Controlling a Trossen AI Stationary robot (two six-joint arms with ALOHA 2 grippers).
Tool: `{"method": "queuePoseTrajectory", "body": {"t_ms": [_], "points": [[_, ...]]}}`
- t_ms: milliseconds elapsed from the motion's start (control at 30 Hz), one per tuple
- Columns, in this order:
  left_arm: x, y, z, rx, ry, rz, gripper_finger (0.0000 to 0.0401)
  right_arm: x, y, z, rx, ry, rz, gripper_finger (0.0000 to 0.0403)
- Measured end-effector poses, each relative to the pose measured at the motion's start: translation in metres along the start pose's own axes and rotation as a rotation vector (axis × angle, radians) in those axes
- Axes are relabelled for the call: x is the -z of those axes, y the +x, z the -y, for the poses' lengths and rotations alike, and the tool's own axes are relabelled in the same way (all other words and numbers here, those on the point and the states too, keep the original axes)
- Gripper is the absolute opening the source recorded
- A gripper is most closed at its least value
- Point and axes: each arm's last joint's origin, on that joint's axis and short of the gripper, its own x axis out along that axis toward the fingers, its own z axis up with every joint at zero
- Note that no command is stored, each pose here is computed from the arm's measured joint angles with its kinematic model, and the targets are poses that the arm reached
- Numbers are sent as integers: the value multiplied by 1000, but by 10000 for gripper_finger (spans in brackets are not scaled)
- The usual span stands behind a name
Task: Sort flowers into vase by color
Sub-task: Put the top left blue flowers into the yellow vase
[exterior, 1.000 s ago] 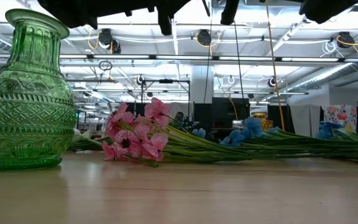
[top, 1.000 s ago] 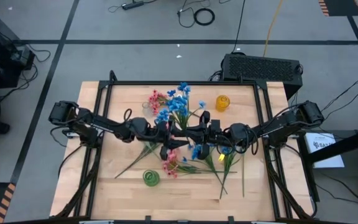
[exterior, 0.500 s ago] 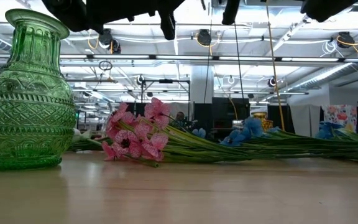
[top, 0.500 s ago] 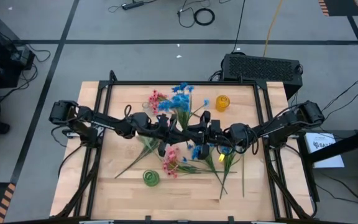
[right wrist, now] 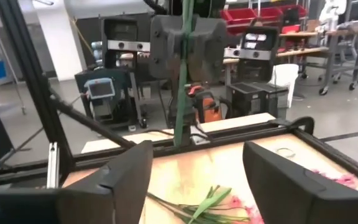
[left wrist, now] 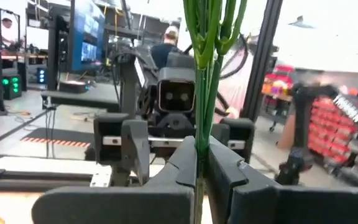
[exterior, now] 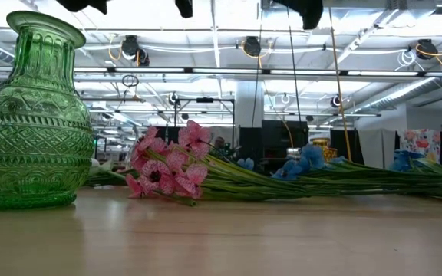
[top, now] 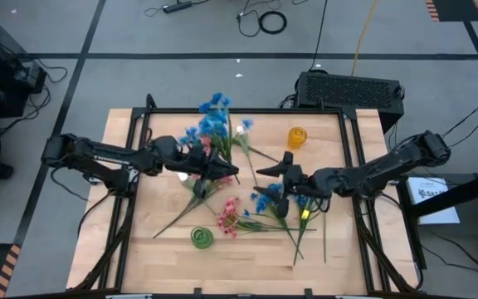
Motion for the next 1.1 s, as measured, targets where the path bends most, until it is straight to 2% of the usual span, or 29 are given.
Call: {"method": "queuePoseTrajectory", "body": {"t_ms": [100,267,467,667,933,1100], "points": [[5,3,3,-24,9,-8,12,14,11,-3,-1,-23,-4,263],[15,9,12,0,14,-40,12,26,31,-4,-11,-33,-23,271],[16,10,13,-5,28,-40,12,20,45,-10,-31,-55,-5,251],[17,10,13,-6,39,-50,12,15,46,-11,-30,-60,19,178],[19,10,12,-24,38,-66,23,16,47,-8,-19,-65,10,19],[19,10,14,-27,33,-65,34,16,47,-7,-15,-49,10,6]]}}
